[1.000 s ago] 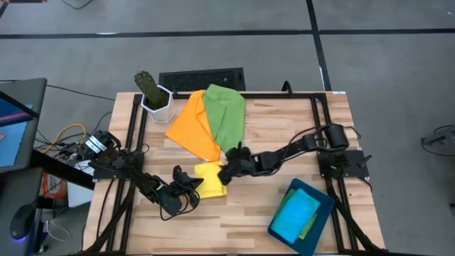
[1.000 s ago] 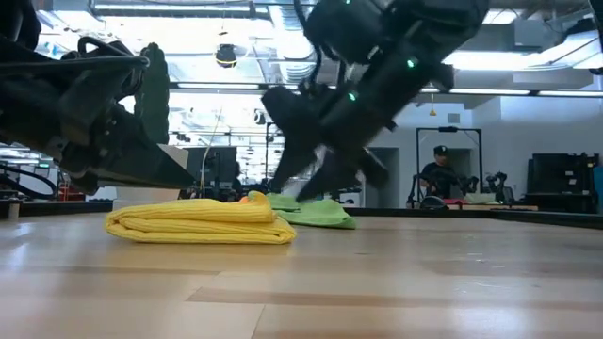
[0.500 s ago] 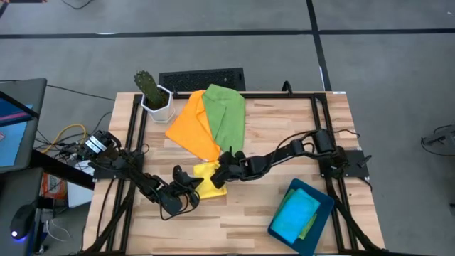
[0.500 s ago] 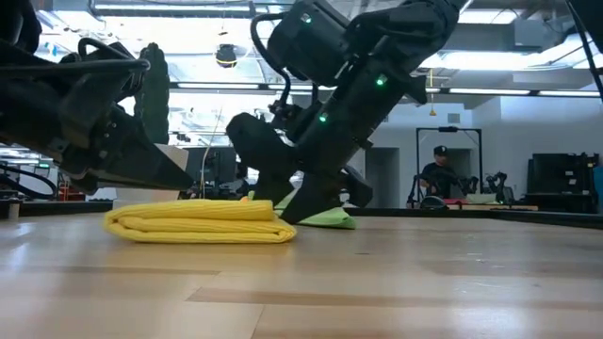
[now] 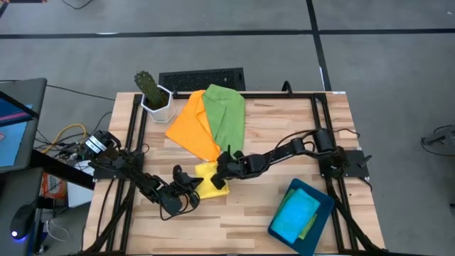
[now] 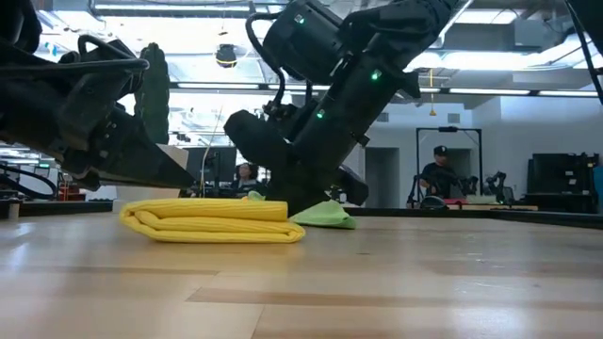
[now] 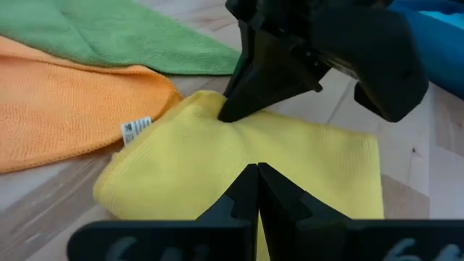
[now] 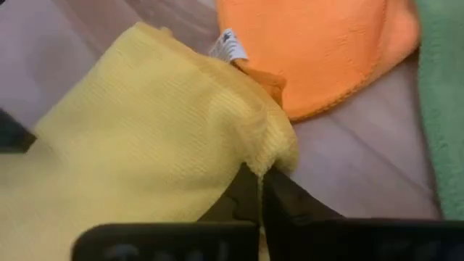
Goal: Fold microfiber towels
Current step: Put the folded yellow microfiber towel into the blue bin
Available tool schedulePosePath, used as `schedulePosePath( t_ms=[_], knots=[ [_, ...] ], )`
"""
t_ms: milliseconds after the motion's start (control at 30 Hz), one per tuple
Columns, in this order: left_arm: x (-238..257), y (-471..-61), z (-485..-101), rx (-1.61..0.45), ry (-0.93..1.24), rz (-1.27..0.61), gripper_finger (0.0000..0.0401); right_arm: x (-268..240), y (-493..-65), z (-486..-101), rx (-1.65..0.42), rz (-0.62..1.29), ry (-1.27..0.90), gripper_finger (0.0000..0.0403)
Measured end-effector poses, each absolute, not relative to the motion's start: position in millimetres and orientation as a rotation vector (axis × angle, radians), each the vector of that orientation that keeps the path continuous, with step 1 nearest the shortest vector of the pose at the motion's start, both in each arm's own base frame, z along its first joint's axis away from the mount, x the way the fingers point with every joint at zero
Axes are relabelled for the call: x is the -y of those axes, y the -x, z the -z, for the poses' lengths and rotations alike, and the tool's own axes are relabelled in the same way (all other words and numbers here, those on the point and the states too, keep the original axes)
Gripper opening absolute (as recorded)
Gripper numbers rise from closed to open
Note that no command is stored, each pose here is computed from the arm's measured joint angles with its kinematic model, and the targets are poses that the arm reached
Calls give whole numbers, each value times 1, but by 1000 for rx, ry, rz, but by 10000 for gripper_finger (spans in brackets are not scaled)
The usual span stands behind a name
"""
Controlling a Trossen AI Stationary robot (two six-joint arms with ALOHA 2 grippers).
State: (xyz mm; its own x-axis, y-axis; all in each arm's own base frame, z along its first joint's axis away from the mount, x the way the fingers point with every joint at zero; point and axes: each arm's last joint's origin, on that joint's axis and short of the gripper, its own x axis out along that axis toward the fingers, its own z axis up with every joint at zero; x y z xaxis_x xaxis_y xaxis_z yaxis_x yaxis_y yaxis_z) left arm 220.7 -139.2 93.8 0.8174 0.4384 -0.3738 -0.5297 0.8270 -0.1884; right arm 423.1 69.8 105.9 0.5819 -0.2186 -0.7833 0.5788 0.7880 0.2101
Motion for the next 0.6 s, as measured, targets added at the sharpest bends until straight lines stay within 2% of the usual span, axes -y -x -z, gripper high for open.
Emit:
schedulePosePath(
  t_ms=[167, 333, 600],
  knots=[
    [141, -221, -96, -327, 306, -501, 0, -78, -413, -121, -872, 469, -489, 16],
    [146, -219, -106, -298, 309, -481, 0, -99, -392, -162, -840, 506, -478, 16],
    [150, -220, -114, -256, 281, -493, 0, -143, -335, -213, -785, 657, -526, 16]
  ],
)
